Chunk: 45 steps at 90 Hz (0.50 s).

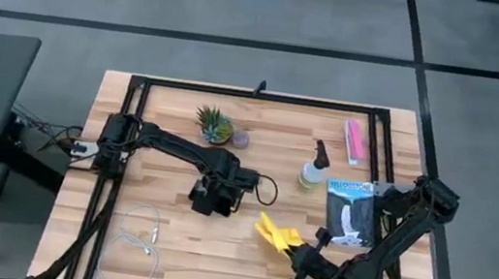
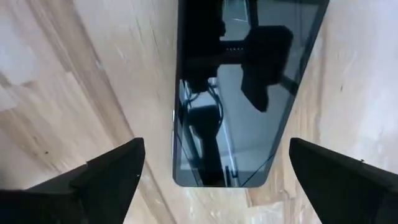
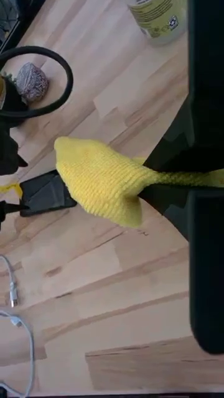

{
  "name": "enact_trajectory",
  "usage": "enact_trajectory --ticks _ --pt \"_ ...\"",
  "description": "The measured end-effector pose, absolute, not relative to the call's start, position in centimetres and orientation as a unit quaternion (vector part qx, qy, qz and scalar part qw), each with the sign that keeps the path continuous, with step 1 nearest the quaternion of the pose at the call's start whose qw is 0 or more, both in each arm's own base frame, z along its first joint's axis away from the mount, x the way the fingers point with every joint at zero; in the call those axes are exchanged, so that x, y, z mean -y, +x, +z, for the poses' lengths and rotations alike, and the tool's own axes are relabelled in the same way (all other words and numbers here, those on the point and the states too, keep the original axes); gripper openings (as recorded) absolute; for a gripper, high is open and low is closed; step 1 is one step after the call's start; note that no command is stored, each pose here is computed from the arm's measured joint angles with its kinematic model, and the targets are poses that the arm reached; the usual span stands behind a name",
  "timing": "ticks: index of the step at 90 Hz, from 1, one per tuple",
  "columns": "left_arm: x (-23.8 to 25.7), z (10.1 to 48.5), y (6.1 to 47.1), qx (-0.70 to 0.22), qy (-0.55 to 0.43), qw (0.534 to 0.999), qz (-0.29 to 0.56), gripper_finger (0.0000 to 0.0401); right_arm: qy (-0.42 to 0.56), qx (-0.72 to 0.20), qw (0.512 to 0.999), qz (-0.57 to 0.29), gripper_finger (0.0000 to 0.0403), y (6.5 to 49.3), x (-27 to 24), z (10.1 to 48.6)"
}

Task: Apply microfiber cloth
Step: Wipe the back side of the cellphone using the yellow microfiber cloth

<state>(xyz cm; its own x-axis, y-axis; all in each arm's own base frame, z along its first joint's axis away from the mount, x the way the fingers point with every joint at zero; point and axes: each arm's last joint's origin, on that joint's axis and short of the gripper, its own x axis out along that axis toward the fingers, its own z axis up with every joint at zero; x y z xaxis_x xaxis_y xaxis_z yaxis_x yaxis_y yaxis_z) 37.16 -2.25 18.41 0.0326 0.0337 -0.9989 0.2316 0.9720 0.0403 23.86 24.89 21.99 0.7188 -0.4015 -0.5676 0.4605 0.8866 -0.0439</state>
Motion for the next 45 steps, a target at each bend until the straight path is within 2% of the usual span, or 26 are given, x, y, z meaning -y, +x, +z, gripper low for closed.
enact_trajectory --ticks 13,31,45 --pt "2.3 18.1 37.0 -0.692 0.098 0.711 -0.07 0.0376 0.052 -0.293 0.926 -0.232 0.0005 23.9 -24.9 22.0" --pt "2.1 15.7 35.6 -0.715 0.098 0.689 -0.07 0.0376 0.052 -0.292 0.926 -0.231 0.0005 23.9 -24.9 22.0" --pt "2.3 15.1 35.3 -0.711 0.095 0.692 -0.075 0.0376 0.051 -0.293 0.927 -0.231 0.0005 23.9 -24.9 22.0"
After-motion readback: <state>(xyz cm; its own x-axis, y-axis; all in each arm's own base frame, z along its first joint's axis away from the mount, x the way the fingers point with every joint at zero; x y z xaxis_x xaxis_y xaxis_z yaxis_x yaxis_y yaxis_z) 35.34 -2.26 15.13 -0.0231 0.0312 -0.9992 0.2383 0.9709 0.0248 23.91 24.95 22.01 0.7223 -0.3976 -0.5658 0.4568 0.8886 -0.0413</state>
